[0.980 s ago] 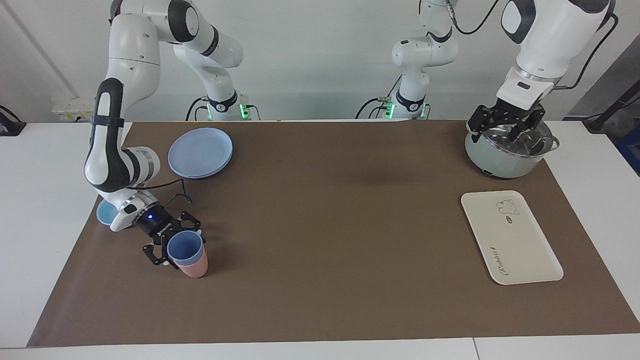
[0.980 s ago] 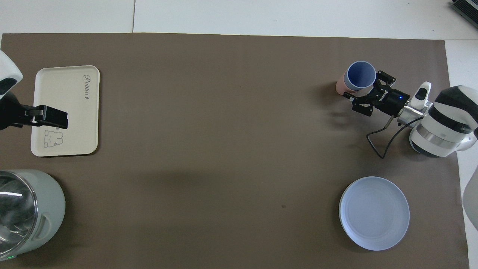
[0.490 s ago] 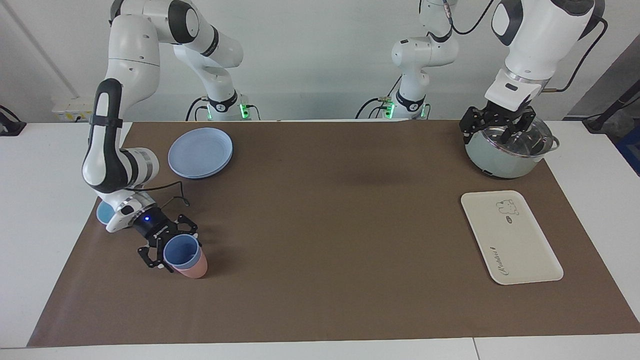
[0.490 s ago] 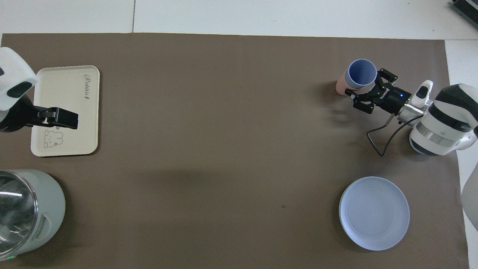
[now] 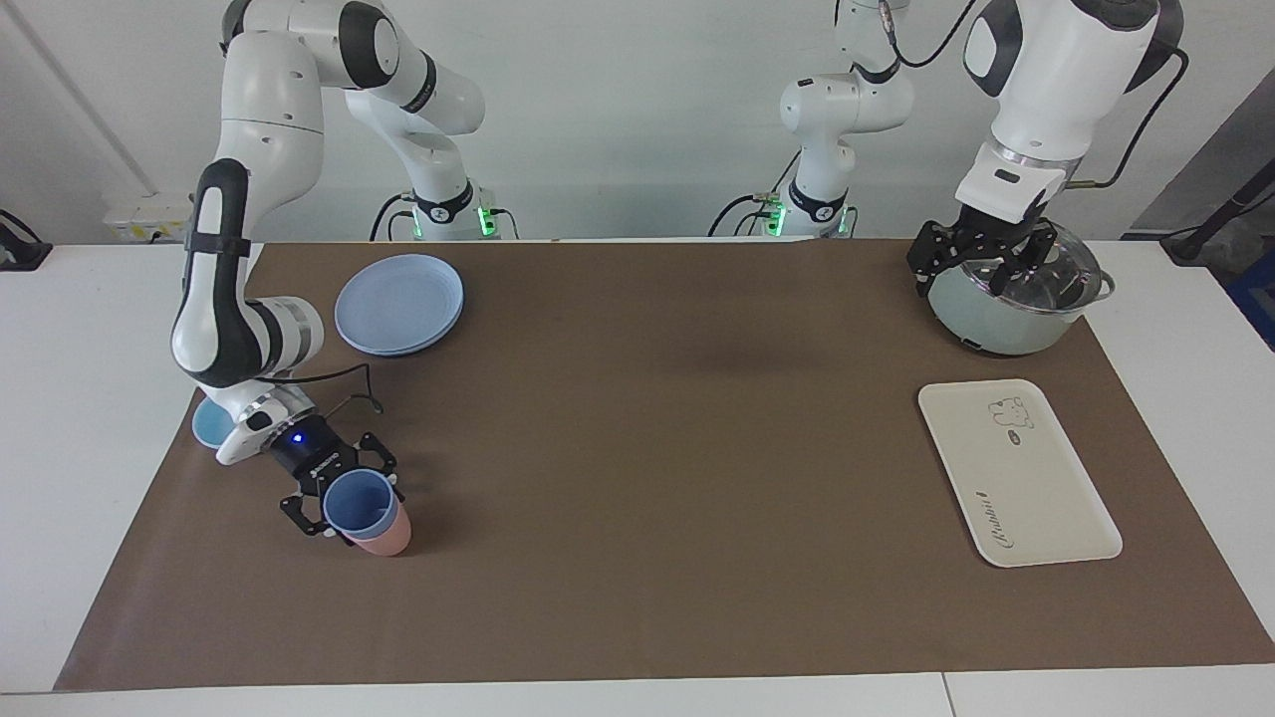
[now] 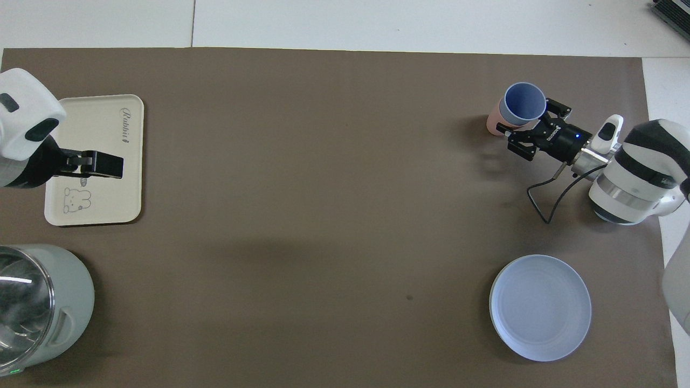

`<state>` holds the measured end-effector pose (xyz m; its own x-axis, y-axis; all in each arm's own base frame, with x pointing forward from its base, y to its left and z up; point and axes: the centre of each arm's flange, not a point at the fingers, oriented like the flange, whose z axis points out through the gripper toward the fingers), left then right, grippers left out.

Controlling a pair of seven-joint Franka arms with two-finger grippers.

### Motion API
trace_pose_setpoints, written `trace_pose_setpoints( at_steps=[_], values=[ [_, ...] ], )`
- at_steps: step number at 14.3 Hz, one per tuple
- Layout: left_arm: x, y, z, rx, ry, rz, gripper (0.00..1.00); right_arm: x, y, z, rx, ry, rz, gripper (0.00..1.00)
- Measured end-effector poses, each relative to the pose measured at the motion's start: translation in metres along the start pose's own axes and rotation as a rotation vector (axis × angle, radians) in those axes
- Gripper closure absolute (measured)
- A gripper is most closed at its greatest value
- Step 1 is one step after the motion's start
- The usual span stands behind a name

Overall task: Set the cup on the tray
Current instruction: 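Lift the cup with the right gripper while the left gripper reaches toward it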

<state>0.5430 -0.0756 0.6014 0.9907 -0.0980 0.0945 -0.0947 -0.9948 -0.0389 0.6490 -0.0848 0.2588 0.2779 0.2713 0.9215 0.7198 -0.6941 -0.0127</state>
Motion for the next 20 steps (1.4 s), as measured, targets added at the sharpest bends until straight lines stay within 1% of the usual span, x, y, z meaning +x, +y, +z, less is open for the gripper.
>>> trace_pose_setpoints(
  at_steps=[2,3,4,5,6,8,9,11,12,13,15,17,19,20],
  values=[
    [0.000,0.004,0.000,-0.001,0.004,0.004,0.00,0.009,0.004,0.000,-0.007,0.008,0.014,0.17],
    [0.000,0.004,0.000,-0.001,0.006,0.003,0.04,0.016,0.004,0.001,-0.015,0.005,0.013,0.17],
    [0.001,0.004,-0.001,-0.001,0.009,0.003,0.04,0.028,0.002,0.002,-0.023,-0.005,0.007,0.17],
    [0.003,0.004,-0.002,-0.002,0.025,0.003,0.04,0.047,-0.003,0.002,-0.025,-0.027,-0.001,0.17],
    [0.005,0.005,-0.004,-0.009,0.053,-0.001,0.00,0.074,-0.012,0.002,-0.020,-0.057,-0.013,0.17],
    [0.009,0.013,-0.006,-0.069,0.085,-0.027,0.00,0.135,-0.045,0.006,0.020,-0.120,-0.052,0.17],
    [0.010,0.018,-0.005,-0.113,0.090,-0.045,0.00,0.161,-0.065,0.011,0.048,-0.149,-0.075,0.17],
    [0.014,0.027,0.003,-0.221,0.090,-0.091,0.01,0.199,-0.103,0.020,0.099,-0.209,-0.122,0.17],
    [0.018,0.031,0.008,-0.285,0.097,-0.123,0.01,0.213,-0.121,0.027,0.124,-0.242,-0.146,0.17],
    [0.025,0.036,0.014,-0.366,0.107,-0.163,0.01,0.227,-0.141,0.035,0.146,-0.277,-0.168,0.17],
    [0.041,0.052,0.025,-0.530,0.138,-0.237,0.01,0.253,-0.181,0.052,0.160,-0.354,-0.213,0.17],
    [0.057,0.085,0.039,-0.662,0.186,-0.303,0.03,0.275,-0.218,0.063,0.159,-0.436,-0.265,0.17],
    [0.067,0.130,0.057,-0.762,0.228,-0.364,0.04,0.291,-0.247,0.068,0.154,-0.484,-0.296,0.17],
    [0.068,0.153,0.067,-0.791,0.230,-0.377,0.05,0.296,-0.258,0.070,0.153,-0.497,-0.301,0.17]
  ],
)
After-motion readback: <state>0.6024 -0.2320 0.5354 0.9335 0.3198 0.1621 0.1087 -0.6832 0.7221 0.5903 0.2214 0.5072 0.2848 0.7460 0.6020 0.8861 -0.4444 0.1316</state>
